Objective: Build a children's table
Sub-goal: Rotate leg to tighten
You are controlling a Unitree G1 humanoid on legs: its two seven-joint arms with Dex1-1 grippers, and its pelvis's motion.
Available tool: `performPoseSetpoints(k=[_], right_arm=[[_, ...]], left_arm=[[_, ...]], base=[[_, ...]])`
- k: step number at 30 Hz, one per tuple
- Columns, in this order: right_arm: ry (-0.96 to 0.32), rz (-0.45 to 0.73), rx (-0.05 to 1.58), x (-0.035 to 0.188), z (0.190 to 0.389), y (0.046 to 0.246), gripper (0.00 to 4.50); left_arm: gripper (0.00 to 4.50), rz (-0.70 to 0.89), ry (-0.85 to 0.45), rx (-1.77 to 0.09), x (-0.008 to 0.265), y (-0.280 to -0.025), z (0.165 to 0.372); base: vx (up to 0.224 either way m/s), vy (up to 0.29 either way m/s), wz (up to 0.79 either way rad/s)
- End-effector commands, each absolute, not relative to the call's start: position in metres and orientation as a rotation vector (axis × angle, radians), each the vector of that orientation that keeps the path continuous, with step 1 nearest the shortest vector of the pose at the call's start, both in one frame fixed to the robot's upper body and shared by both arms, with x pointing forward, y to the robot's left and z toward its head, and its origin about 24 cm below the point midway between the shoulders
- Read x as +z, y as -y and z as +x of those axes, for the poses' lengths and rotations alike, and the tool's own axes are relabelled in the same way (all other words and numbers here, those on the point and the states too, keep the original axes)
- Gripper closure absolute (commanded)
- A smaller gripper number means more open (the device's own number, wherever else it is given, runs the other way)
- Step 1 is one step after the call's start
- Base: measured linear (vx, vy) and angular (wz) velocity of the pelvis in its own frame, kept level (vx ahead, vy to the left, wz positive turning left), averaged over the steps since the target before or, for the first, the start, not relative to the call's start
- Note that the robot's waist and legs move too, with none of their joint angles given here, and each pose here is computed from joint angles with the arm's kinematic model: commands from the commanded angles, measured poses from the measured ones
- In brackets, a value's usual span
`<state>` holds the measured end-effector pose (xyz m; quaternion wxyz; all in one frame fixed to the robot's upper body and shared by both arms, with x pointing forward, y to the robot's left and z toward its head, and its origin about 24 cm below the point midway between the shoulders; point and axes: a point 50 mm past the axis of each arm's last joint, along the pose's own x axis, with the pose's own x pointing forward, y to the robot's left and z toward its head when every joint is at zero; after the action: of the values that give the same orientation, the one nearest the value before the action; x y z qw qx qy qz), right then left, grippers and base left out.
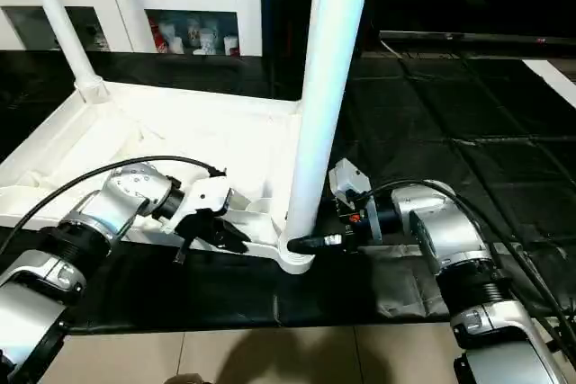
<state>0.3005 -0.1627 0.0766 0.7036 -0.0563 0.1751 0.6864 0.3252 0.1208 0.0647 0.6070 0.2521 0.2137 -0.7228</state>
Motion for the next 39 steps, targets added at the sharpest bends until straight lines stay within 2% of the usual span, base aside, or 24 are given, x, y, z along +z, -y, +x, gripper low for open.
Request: performPoseSetpoints(k=[1,8,14,15,16,17,19,20,22,27,28,29,31,34,36,39], right_arm=[[-0.390,-0.115,1.574,0.078,0.297,0.159,2.25],[-0.373,-0.050,1.519,0.075,0.297,0.151,2.45],[-0.371,-0.046,1.158,0.063,0.318,0.134,2.48],[-0.373,-0.045,1.144,0.063,0.319,0.134,2.49],[-0.394,-0.031,0.983,0.059,0.330,0.125,2.51],[-0.402,-0.027,0.924,0.058,0.334,0.120,2.52],[-0.400,-0.023,0.889,0.057,0.337,0.115,2.53],[-0.398,-0.007,0.814,0.058,0.343,0.105,2.53],[-0.395,-0.001,0.775,0.059,0.346,0.096,2.54],[-0.372,0.006,0.780,0.062,0.349,0.084,2.54],[-0.366,0.009,0.784,0.062,0.349,0.084,2.20],[-0.363,0.002,0.793,0.062,0.348,0.083,2.20],[-0.362,-0.005,0.804,0.062,0.346,0.084,1.87],[-0.350,-0.018,0.827,0.060,0.343,0.087,1.77],[-0.343,-0.025,0.841,0.060,0.341,0.092,1.43],[-0.331,-0.039,0.873,0.059,0.337,0.101,1.20]], left_arm=[[4.50,0.609,-0.482,-1.688,0.068,-0.115,0.325],[4.50,0.516,-0.511,-1.598,0.068,-0.108,0.332],[4.50,0.383,-0.453,-1.428,0.076,-0.082,0.346],[4.50,0.380,-0.451,-1.421,0.077,-0.081,0.346],[4.50,0.342,-0.426,-1.329,0.081,-0.068,0.353],[4.50,0.322,-0.419,-1.287,0.083,-0.062,0.356],[4.50,0.304,-0.411,-1.256,0.085,-0.057,0.358],[4.50,0.279,-0.404,-1.197,0.088,-0.049,0.362],[4.50,0.276,-0.397,-1.166,0.090,-0.044,0.364],[4.50,0.296,-0.385,-1.165,0.092,-0.041,0.364],[4.50,0.303,-0.385,-1.166,0.092,-0.042,0.364],[4.50,0.316,-0.388,-1.167,0.091,-0.044,0.364],[4.50,0.327,-0.393,-1.171,0.090,-0.047,0.364],[4.50,0.345,-0.402,-1.189,0.085,-0.055,0.362],[4.50,0.356,-0.402,-1.210,0.083,-0.059,0.360],[4.50,0.388,-0.390,-1.262,0.081,-0.067,0.356]], base=[[0.000,0.000,0.00],[0.000,0.000,0.00],[0.000,0.000,0.00],[0.000,0.000,0.00],[0.000,0.000,0.00],[0.000,0.000,0.00],[0.000,0.000,0.00],[0.000,0.000,0.00],[0.000,0.000,0.00],[0.000,0.000,0.00],[0.000,0.000,0.00],[0.000,0.000,0.00],[0.000,0.000,0.00],[0.000,0.000,0.00],[0.000,0.000,0.00],[0.000,0.000,0.00]])
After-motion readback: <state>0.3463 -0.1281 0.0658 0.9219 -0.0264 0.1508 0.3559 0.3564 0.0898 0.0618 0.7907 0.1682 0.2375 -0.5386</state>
